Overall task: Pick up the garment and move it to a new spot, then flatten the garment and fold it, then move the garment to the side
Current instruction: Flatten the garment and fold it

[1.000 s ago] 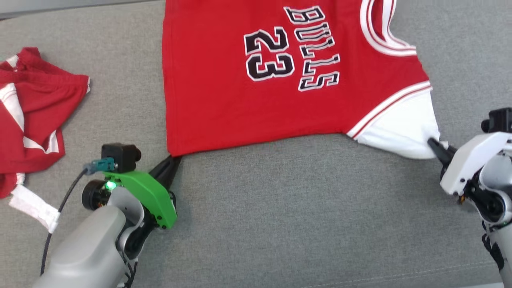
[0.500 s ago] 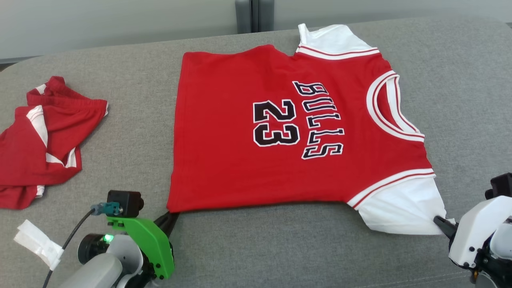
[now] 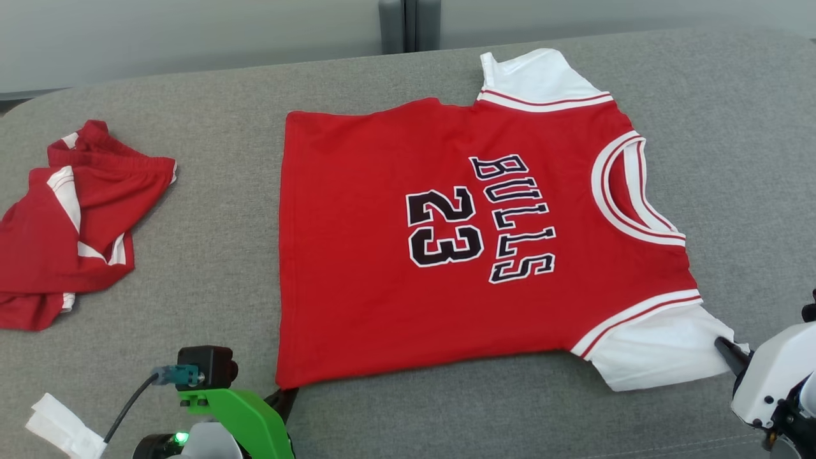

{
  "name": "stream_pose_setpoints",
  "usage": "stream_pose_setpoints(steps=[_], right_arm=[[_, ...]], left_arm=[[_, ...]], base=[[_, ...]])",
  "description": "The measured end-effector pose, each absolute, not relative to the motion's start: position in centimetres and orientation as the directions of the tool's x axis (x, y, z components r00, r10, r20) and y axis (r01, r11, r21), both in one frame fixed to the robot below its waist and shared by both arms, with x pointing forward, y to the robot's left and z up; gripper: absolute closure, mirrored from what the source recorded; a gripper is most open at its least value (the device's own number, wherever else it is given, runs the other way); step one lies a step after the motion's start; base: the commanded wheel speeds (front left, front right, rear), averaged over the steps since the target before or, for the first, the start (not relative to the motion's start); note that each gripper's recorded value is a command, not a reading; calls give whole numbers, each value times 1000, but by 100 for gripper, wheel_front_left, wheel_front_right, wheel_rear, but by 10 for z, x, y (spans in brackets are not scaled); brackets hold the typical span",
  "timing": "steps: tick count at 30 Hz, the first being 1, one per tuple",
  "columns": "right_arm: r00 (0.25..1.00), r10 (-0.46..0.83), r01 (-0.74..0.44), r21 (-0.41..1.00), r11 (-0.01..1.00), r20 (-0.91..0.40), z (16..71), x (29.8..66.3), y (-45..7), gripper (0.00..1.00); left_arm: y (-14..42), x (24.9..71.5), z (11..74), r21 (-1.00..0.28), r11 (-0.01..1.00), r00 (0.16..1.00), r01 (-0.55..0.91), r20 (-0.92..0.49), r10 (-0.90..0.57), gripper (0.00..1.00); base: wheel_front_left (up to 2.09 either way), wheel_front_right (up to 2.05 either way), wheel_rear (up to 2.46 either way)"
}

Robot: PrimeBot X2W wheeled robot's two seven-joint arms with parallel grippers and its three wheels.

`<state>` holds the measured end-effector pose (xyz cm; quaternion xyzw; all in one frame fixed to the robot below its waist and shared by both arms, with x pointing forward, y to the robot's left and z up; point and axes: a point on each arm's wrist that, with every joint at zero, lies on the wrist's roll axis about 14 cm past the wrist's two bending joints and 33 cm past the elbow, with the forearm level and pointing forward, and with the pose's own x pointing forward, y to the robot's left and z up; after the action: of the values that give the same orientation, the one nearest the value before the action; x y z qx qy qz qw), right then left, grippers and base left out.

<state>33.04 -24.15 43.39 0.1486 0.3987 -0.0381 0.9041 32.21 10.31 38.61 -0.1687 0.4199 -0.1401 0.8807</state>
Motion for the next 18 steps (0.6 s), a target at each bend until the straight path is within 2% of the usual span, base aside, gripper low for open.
stream_pose_setpoints(steps=[4, 11, 18], right_arm=[[724, 32, 163, 217, 962, -689, 445, 347, -240, 100], [824, 46, 87, 206, 975, -565, 478, 396, -225, 100], [867, 45, 60, 193, 979, -497, 490, 433, -219, 100]], left_arm=[[102, 322, 394, -403, 904, 604, 142, -689, -402, 100], [92, 365, 424, -379, 901, 651, 210, -634, -418, 100], [85, 394, 430, -382, 899, 658, 216, -623, -423, 100]], base=[[0, 0, 0], [0, 0, 0], [0, 0, 0]])
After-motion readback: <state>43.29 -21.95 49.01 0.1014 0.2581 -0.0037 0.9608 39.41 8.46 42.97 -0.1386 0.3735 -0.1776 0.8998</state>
